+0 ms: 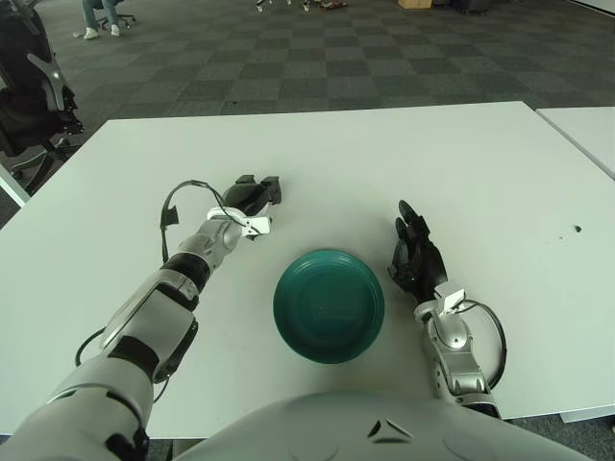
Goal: Put the charger into the plate.
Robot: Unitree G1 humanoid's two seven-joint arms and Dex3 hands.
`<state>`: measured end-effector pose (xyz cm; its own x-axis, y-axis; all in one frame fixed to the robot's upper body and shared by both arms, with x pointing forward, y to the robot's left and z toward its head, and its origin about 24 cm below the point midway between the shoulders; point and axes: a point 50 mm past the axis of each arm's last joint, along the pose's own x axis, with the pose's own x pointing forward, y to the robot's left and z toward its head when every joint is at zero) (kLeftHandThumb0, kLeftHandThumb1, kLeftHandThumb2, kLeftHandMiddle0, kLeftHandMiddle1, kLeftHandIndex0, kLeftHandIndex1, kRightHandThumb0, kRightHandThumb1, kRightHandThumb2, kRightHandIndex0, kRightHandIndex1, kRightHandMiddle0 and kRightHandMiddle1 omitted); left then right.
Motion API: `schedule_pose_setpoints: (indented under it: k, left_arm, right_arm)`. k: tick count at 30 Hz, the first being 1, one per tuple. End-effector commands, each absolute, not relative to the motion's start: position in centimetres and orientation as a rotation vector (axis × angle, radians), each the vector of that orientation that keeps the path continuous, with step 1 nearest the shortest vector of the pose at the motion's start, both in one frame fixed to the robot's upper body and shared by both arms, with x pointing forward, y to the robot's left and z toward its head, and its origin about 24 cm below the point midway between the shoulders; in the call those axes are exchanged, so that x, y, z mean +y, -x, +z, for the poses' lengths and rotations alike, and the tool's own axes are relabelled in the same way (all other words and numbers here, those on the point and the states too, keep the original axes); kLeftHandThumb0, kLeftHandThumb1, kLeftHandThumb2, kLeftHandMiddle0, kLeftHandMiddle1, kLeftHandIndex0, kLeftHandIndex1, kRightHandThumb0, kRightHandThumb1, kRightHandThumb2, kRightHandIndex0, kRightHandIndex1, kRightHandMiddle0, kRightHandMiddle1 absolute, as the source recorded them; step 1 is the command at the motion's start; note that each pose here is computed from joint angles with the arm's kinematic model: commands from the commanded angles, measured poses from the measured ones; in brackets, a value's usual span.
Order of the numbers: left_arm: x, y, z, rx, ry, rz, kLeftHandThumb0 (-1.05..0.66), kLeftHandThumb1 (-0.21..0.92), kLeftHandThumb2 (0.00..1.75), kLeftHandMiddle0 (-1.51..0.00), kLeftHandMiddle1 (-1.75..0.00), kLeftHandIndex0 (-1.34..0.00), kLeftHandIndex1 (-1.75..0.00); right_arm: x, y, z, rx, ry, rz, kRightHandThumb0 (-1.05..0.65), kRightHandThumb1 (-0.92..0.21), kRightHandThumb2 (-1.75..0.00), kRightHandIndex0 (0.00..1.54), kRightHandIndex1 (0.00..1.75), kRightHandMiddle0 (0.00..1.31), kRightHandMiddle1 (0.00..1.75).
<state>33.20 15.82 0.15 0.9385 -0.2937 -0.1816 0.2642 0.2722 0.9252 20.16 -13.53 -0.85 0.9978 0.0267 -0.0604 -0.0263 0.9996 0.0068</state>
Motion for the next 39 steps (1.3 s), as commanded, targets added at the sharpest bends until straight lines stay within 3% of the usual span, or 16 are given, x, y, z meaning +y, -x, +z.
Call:
schedule_pose_setpoints:
  k: [1, 11, 18, 22, 31, 39]
  left_arm:
    - [16.9, -30.9, -2.7, 0.096, -1.252, -0.443, 0.0, 0.19, 1.42, -0.75, -1.59, -0.51, -1.75]
    - [17.2, -31.8, 0.4, -0.068, -1.262, -0.402, 0.0, 0.15, 1.47, -0.77, -1.61, -0.53, -1.75]
    - [16.3, -31.4, 8.7, -0.354, -1.241, -0.323, 0.0, 0.13, 1.54, -0.74, -1.72, -0.55, -1.75]
    - [16.5, -31.4, 10.9, -0.42, -1.253, -0.277, 0.0, 0.08, 1.59, -0.76, -1.74, -0.58, -1.74]
    - [15.1, -28.9, 14.8, -0.56, -1.224, -0.249, 0.0, 0.05, 1.62, -0.78, -1.75, -0.6, -1.74]
    - [13.3, -25.8, 17.7, -0.698, -1.075, -0.342, 0.0, 0.03, 1.65, -0.8, -1.75, -0.62, -1.75]
  right_arm:
    - [-14.2, -16.8, -6.0, 0.37, -0.009, -0.015, -0.8, -0.92, -0.9, 0.05, 0.0, 0.0, 0.26]
    - [-14.0, -16.7, -6.1, 0.378, -0.011, -0.027, -0.8, -0.92, -0.9, 0.05, 0.0, 0.0, 0.26]
    - [-13.9, -16.5, -6.1, 0.389, -0.013, -0.018, -0.79, -0.92, -0.9, 0.05, 0.0, 0.0, 0.26]
    - [-13.9, -16.4, -6.0, 0.384, -0.002, -0.008, -0.79, -0.92, -0.9, 0.05, 0.0, 0.0, 0.27]
    - [-13.9, -16.2, -6.0, 0.391, -0.007, -0.014, -0.79, -0.92, -0.89, 0.08, 0.01, 0.0, 0.31]
    - [-13.8, -16.2, -6.1, 0.389, -0.022, -0.01, -0.79, -0.92, -0.89, 0.09, 0.01, 0.0, 0.31]
